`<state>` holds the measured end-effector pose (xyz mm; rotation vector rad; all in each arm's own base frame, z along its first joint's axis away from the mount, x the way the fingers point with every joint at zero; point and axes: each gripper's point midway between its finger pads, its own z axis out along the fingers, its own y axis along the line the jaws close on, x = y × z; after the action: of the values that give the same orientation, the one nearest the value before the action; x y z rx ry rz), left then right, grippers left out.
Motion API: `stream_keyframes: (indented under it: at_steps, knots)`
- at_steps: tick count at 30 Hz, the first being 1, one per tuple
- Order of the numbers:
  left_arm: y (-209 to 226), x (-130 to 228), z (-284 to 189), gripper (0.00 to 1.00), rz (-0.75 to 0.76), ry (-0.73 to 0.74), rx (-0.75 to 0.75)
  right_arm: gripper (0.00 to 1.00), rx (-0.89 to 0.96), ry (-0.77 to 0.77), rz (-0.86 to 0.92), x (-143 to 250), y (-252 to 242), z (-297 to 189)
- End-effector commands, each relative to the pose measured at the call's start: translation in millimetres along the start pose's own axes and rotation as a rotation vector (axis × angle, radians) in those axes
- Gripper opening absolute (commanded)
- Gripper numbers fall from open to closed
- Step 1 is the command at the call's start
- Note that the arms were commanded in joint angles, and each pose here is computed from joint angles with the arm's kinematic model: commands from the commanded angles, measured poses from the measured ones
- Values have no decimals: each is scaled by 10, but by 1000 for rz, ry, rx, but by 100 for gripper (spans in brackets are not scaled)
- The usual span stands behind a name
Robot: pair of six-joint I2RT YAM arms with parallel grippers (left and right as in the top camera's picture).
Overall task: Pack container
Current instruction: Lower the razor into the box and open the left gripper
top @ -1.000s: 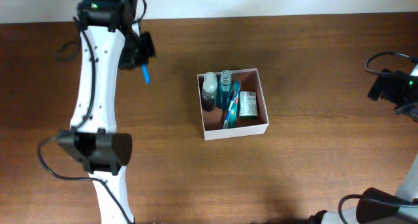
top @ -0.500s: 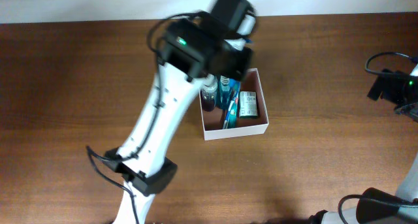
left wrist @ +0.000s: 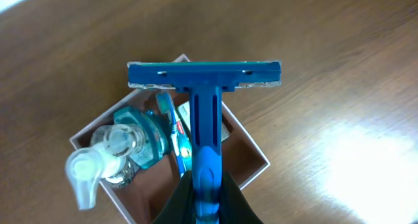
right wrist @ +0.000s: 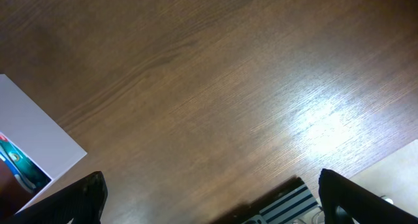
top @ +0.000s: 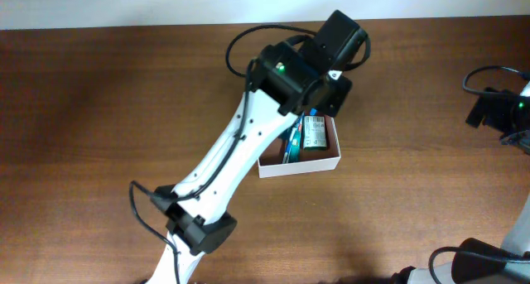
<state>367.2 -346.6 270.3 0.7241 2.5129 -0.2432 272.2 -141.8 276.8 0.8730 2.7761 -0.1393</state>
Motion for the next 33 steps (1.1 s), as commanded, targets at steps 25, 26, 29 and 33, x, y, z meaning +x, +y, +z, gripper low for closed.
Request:
stream_keyframes:
  at_steps: [25,26,29,33]
  knots:
    - [196,483,1288,6,10,267,-81,98,-5,-14,5,-2,-13,-35]
    - [226,500,1283,6,5,275,-85,98,-5,-14,5,-2,-13,-35]
    - [300,543,1270,6,-11,297,-94,99,-5,-14,5,-2,-13,-35]
    - [312,562,1265,10,-15,307,-91,99,-5,-14,5,-2,-13,-35]
